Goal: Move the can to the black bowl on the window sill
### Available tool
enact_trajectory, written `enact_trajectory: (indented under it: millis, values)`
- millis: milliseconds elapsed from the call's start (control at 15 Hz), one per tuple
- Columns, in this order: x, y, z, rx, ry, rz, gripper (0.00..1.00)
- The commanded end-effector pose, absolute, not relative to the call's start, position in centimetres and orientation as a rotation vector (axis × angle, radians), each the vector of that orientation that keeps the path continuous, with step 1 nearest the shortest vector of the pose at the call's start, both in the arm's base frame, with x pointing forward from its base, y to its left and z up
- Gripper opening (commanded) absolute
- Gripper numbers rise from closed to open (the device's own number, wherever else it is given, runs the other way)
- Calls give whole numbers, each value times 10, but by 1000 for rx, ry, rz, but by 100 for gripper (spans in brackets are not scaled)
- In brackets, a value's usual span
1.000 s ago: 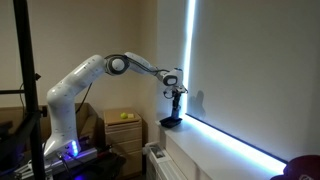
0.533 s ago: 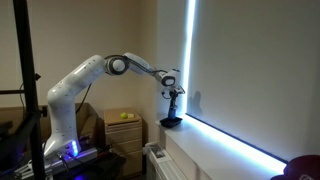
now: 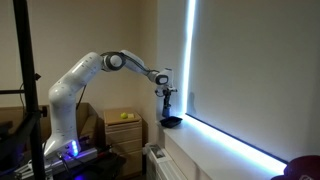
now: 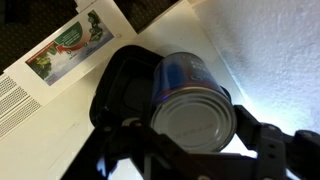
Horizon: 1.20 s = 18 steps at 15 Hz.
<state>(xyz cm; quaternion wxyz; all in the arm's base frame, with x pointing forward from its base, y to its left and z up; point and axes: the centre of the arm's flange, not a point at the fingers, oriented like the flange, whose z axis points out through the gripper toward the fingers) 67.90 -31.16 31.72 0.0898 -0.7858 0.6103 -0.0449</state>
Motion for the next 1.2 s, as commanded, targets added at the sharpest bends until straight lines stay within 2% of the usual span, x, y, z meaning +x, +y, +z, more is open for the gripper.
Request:
enact_trajectory:
  millis: [0,267,333,400,467,533,1133]
  values:
    - [657,-300,342,-2347,1893,-233,55]
    - [656,-304,346,-2354,1982,-301,55]
    - [670,-313,336,-2356,1937,-254,55]
    - [670,-314,335,-2358,1947,-254,80]
    - [670,-314,332,-2360,1948,-247,80]
    - [670,-314,329,-2361,1949,-242,55]
    - [680,-317,278,-2355,2013,-264,55]
